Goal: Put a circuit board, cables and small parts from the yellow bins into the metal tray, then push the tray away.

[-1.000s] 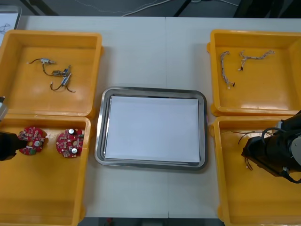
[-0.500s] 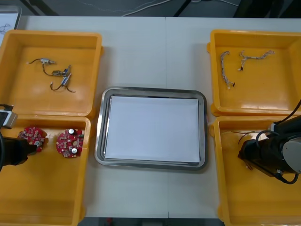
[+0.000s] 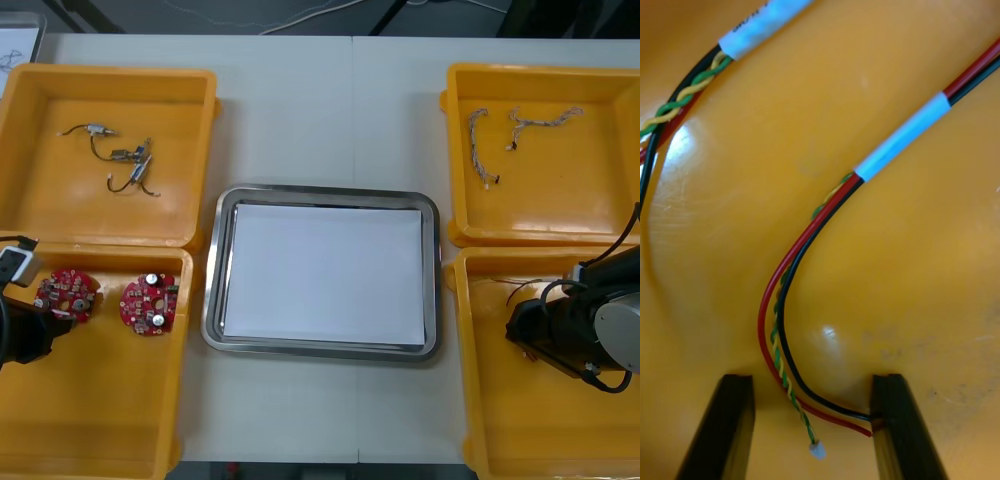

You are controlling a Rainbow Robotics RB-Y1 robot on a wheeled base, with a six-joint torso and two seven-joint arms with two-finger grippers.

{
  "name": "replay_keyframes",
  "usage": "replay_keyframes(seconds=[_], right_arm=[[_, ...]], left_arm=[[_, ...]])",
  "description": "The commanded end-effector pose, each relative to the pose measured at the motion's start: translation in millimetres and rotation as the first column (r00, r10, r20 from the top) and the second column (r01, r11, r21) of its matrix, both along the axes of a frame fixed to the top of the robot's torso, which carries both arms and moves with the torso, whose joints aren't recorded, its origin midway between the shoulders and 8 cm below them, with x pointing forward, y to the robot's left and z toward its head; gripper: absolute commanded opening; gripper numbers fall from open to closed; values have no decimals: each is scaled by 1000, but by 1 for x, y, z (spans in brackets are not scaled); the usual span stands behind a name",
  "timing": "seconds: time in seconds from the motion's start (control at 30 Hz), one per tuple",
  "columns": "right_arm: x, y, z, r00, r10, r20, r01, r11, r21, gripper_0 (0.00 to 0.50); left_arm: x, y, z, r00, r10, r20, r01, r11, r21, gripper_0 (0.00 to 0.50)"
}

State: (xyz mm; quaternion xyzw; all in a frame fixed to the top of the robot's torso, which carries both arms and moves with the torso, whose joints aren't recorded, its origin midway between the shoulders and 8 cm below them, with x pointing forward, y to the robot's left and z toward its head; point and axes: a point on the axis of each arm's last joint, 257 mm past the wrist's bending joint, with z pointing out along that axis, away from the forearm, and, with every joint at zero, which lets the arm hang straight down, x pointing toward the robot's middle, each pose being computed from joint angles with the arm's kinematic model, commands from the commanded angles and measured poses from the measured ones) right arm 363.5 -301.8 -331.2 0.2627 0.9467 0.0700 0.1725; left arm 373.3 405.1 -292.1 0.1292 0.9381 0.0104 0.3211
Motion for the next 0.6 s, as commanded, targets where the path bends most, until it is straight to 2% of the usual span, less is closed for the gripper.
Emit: replay_keyframes(seconds=[0.03, 0.07, 0.1, 0.33, 0.6], right_arm=[[-10, 12, -10, 999, 30, -23, -29, 1000, 7, 106], [-10, 12, -10, 999, 28, -22, -28, 1000, 7, 33], [-10, 13, -10, 999, 29, -22, -29, 1000, 10, 0], [-5, 16, -6, 999, 47, -9, -47, 999, 10, 0], [4, 19, 6, 997, 71, 16, -71, 997, 4, 0]], left_arm=[[-11, -11, -16, 1000, -23, -21, 22, 1000, -4, 500], [-11, -13, -17, 999, -24, -24, 24, 1000, -8, 500], [-11, -15, -18, 999, -28, -25, 27, 1000, -9, 500], [-11, -22, -22, 999, -29, -30, 29, 999, -21, 500], [-10, -18, -23, 999, -14, -31, 14, 1000, -2, 500]])
